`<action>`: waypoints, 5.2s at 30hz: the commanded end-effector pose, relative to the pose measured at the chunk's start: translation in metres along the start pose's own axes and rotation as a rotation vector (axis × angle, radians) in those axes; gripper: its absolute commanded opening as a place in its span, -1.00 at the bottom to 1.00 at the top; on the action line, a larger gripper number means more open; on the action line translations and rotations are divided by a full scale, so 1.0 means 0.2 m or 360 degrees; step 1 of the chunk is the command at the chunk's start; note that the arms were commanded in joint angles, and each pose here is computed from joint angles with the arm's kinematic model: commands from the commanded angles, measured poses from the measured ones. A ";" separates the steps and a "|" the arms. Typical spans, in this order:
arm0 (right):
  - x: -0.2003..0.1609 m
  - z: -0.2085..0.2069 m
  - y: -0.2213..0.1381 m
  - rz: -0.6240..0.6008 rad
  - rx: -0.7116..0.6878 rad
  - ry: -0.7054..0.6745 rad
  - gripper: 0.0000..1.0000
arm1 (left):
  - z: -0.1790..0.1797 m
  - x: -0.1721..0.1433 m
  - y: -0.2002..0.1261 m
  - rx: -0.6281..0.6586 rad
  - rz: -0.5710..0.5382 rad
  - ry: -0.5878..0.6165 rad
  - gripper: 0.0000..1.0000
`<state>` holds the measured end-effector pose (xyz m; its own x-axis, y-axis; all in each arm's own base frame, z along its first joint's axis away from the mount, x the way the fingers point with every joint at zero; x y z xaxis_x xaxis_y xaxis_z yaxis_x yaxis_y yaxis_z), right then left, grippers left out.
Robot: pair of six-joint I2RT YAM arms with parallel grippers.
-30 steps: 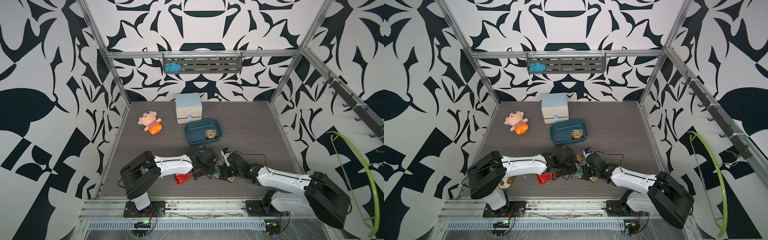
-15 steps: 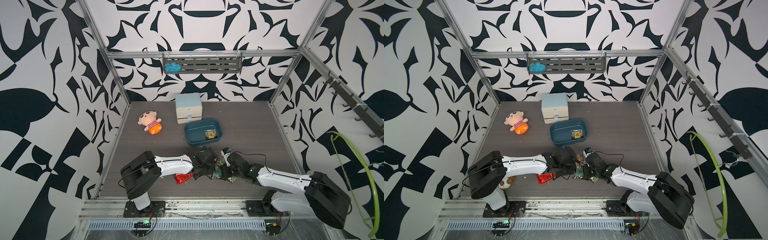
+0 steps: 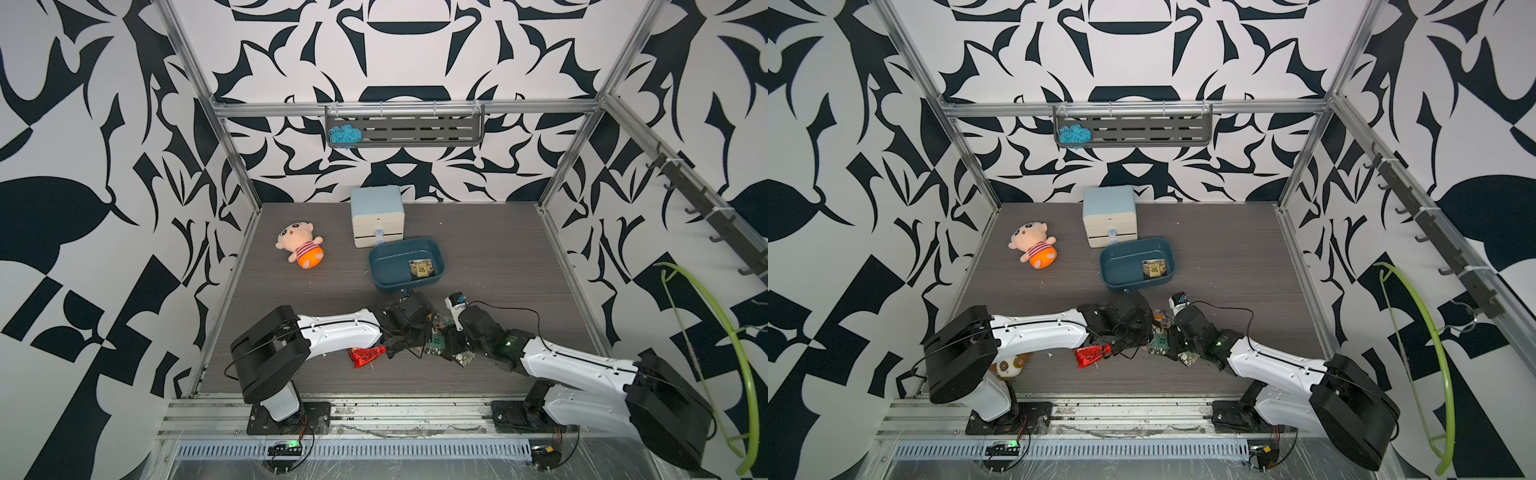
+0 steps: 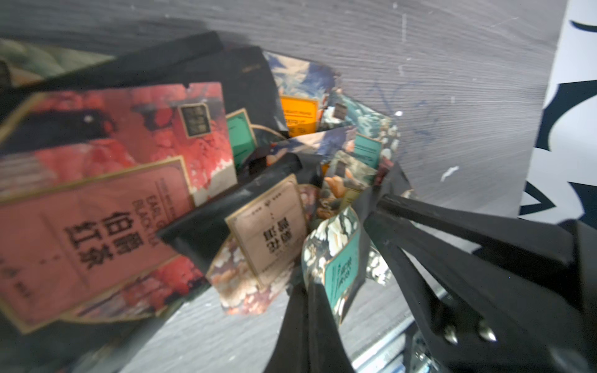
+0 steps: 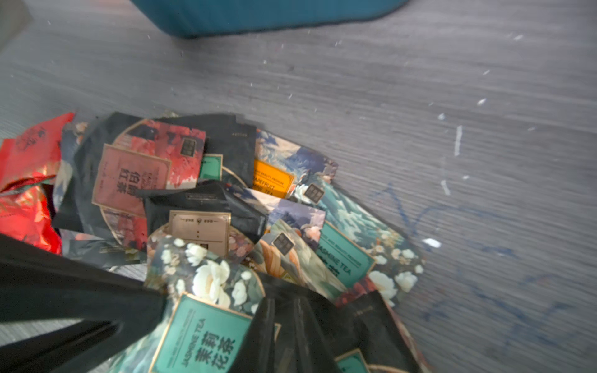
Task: Put the tea bags into the storage box
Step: Pick up the tea bag from the center of the board, then place the tea bag in the storage box, then pick up the tea bag from the center of the board.
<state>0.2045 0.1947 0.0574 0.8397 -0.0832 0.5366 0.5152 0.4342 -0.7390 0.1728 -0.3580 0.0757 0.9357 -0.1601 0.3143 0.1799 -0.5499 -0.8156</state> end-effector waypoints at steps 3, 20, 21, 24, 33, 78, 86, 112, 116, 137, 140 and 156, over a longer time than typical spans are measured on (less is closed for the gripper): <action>0.10 -0.02 -0.10 -0.0220 -0.0009 0.0030 -0.64 | 0.03 -0.02 -0.10 0.0036 -0.0002 0.0057 -1.00; 0.18 -0.14 -0.28 -0.0595 -0.0022 0.0133 -0.49 | 0.11 0.14 -0.62 0.0342 -0.0309 0.0306 -1.00; 0.18 -0.14 -0.28 -0.0597 -0.0028 0.0134 -0.49 | 0.10 0.19 -0.71 0.0334 -0.0391 0.0317 -1.00; 0.18 -0.15 -0.28 -0.0588 -0.0050 0.0136 -0.49 | 0.11 0.30 -0.83 0.0387 -0.0520 0.0345 -1.00; 0.18 -0.16 -0.27 -0.0563 -0.0084 0.0140 -0.48 | 0.06 0.77 -0.86 0.0416 -0.0718 0.0377 -1.00; 0.17 -0.14 -0.22 -0.0509 -0.0100 0.0115 -0.43 | 0.60 1.03 -0.37 0.0605 -0.0402 -0.0040 -0.11; 0.17 -0.13 -0.22 -0.0494 -0.0086 0.0107 -0.42 | 0.50 0.87 -0.63 0.0449 -0.0490 0.0011 0.02; 0.03 -0.28 -0.18 -0.0279 -0.0347 0.0349 -0.70 | -0.07 0.07 -0.30 -0.0115 -0.0321 0.0053 -0.15; -0.01 -0.30 -0.17 -0.0251 -0.0353 0.0432 -0.70 | -0.11 0.03 -0.17 -0.0119 -0.0240 0.0065 -0.22; -0.12 -0.39 -0.09 -0.0094 -0.0602 0.0668 -0.80 | -0.17 0.01 0.14 -0.0091 -0.0047 0.0068 -0.30; -0.13 -0.40 -0.08 -0.0097 -0.0607 0.0675 -0.81 | -0.15 -0.01 0.15 -0.0080 -0.0022 0.0055 -0.30; -0.11 -0.39 -0.10 -0.0135 -0.0583 0.0686 -0.82 | -0.14 -0.06 0.24 -0.0142 0.0025 -0.0035 -0.35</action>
<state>0.1871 0.1188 0.0236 0.7658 -0.4797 0.4283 0.5267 0.0859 -0.8457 0.1647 -0.4037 0.0534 0.9408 -0.1495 0.3042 0.1525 -0.6149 -0.7738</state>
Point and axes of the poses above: each gripper's point midway between its finger pads, its own y axis out along the fingers, its own z axis along the line the jaws close on, x = y × z, the point moved 1 cm from there along -y, back along the fingers, and after that the axes turned 13 degrees about y, right-handed, at the moved point
